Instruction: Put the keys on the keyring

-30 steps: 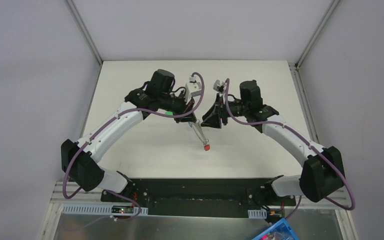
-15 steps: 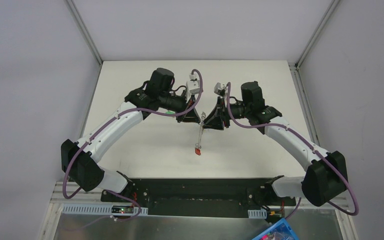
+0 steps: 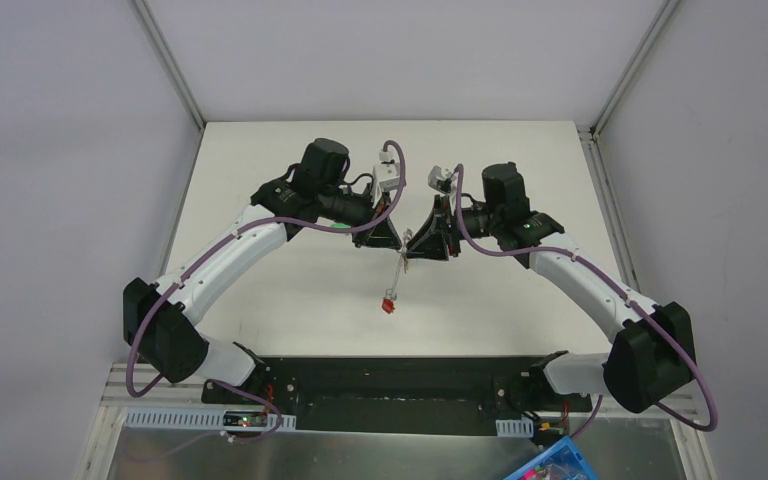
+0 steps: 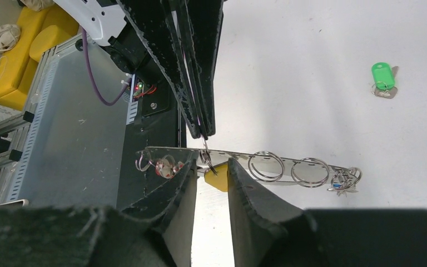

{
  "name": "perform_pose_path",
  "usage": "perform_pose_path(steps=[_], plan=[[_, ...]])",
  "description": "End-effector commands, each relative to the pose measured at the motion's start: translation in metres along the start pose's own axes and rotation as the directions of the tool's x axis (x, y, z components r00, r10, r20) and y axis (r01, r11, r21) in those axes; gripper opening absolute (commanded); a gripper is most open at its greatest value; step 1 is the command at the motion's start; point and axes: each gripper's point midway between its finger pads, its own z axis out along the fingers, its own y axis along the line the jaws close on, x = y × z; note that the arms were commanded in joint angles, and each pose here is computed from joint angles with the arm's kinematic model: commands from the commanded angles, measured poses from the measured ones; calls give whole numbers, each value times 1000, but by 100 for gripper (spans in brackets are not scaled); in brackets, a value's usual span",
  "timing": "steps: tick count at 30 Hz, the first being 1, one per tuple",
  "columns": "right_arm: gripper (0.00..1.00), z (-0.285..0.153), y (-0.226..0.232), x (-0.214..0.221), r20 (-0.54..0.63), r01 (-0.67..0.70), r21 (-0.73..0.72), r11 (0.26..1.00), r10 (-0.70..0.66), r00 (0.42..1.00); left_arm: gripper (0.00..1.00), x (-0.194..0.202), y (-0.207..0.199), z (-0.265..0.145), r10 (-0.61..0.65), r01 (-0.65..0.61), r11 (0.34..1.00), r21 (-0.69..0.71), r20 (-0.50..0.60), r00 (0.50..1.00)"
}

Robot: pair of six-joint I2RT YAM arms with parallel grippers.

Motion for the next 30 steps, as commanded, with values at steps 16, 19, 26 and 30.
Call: perform_pose_path(steps=[16, 19, 26, 30], plan=[[0, -1, 19, -29, 57, 79, -61, 995, -76, 995, 0, -17, -9, 0, 46, -48, 998, 35, 56, 997], [0, -4, 17, -29, 33, 83, -27, 996, -82, 996, 0, -16, -6, 1, 49, -50, 999, 22, 57, 997], [0, -12, 9, -30, -36, 83, 66, 994, -81, 996, 16, -20, 9, -1, 107, -103, 992, -67, 56, 993], [0, -12, 7, -26, -61, 70, 77, 995, -65, 996, 31, -27, 13, 0, 133, -126, 989, -80, 80, 988]])
